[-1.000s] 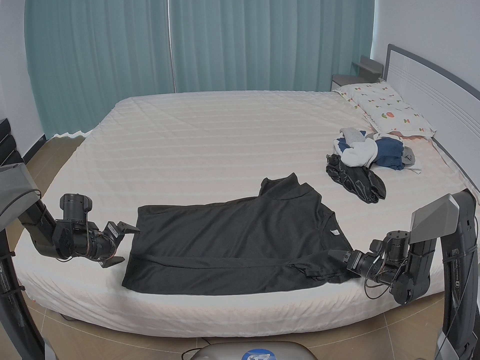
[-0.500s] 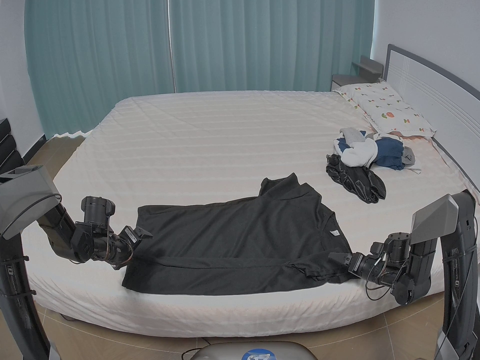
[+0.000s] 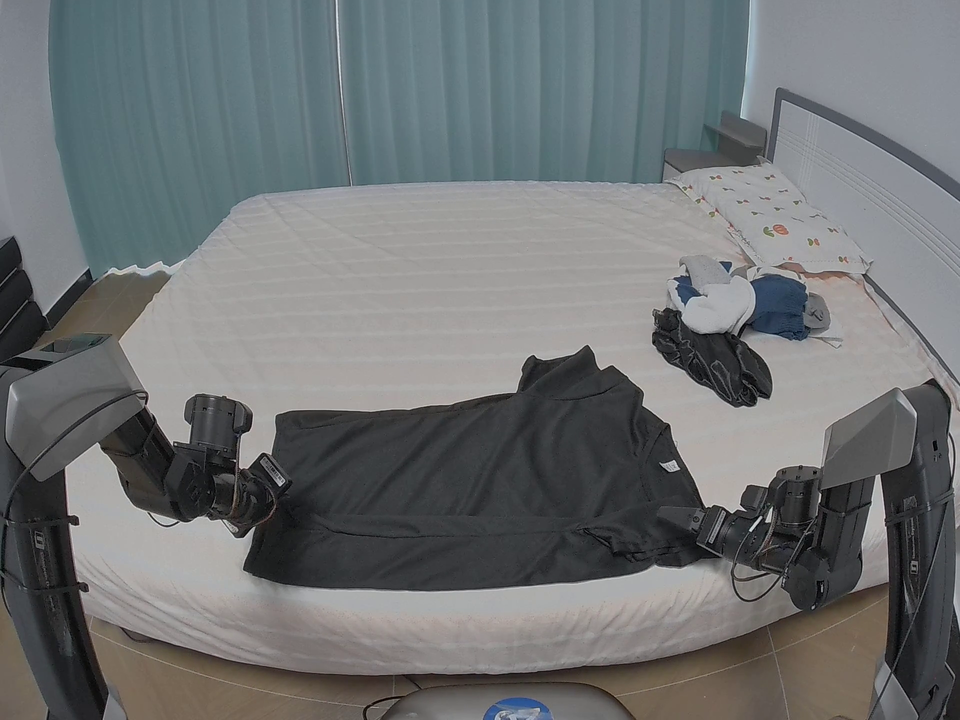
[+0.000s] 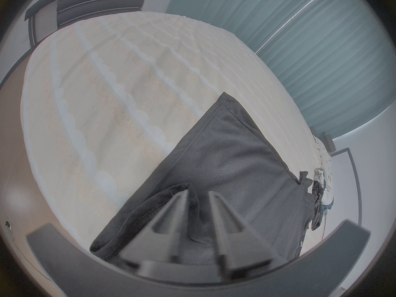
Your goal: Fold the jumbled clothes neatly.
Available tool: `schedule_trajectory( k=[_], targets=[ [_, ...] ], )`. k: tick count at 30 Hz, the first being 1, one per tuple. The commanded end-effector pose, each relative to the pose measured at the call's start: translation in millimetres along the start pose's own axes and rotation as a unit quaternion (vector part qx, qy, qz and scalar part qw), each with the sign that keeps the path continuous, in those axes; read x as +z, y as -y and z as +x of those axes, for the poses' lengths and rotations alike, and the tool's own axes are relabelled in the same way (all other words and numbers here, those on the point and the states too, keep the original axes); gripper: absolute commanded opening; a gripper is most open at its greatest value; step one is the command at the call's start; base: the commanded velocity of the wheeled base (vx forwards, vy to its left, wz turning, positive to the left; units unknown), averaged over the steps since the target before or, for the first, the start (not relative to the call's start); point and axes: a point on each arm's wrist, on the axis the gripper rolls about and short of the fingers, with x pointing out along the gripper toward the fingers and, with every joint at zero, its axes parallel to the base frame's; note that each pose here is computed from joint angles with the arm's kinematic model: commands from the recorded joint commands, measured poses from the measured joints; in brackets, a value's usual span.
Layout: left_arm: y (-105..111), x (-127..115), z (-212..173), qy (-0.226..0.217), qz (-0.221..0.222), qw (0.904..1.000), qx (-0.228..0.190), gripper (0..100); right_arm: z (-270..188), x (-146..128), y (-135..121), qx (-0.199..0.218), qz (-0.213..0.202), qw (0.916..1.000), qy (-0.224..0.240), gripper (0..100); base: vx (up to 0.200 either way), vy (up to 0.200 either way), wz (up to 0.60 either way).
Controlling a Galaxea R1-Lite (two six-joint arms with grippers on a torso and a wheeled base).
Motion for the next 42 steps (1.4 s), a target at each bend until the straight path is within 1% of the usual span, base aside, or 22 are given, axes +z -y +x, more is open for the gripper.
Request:
schedule_trajectory(
  k=[1,5,12,13,19,24,30,42],
  targets=[
    [-0.6,-2.2,4.7,-0.001,0.001,1.0000,0.006,0,0.2,0.5,-0.3,0.003,-0.002,1.0000,0.004,100,0.000,0.000,0.00],
    [-2.8,-0.3,5.1,0.019,-0.001,0.9995,0.024,0,0.2,0.7,-1.0,0.004,-0.004,1.0000,0.005,100,0.000,0.000,0.00],
    [-1.9,2.0,2.5,0.025,-0.002,0.9994,0.025,0,-0.3,2.3,-3.7,0.007,-0.010,0.9999,0.008,100,0.000,0.000,0.00],
    [-2.3,2.4,2.5,0.026,-0.004,0.9993,0.025,0,-0.4,2.6,-3.3,0.006,-0.010,0.9999,0.009,0,0.000,0.000,0.00],
    [-5.3,3.4,4.9,0.031,-0.011,0.9989,0.033,0,-0.5,3.5,-4.1,0.008,-0.014,0.9998,0.010,0,0.000,0.000,0.00],
    [-5.7,5.4,5.8,0.034,-0.013,0.9988,0.034,0,-3.0,12.0,-8.1,0.013,-0.017,0.9994,0.026,0,0.000,0.000,0.00],
    [-8.7,5.9,7.8,0.034,-0.015,0.9986,0.038,0,-6.5,18.9,-3.5,0.007,-0.013,0.9991,0.039,0,0.000,0.000,0.00],
    [-10.4,6.8,9.0,0.034,-0.017,0.9985,0.040,0,-6.6,19.5,-1.9,0.005,-0.010,0.9991,0.041,0,0.000,0.000,0.00]
  ],
)
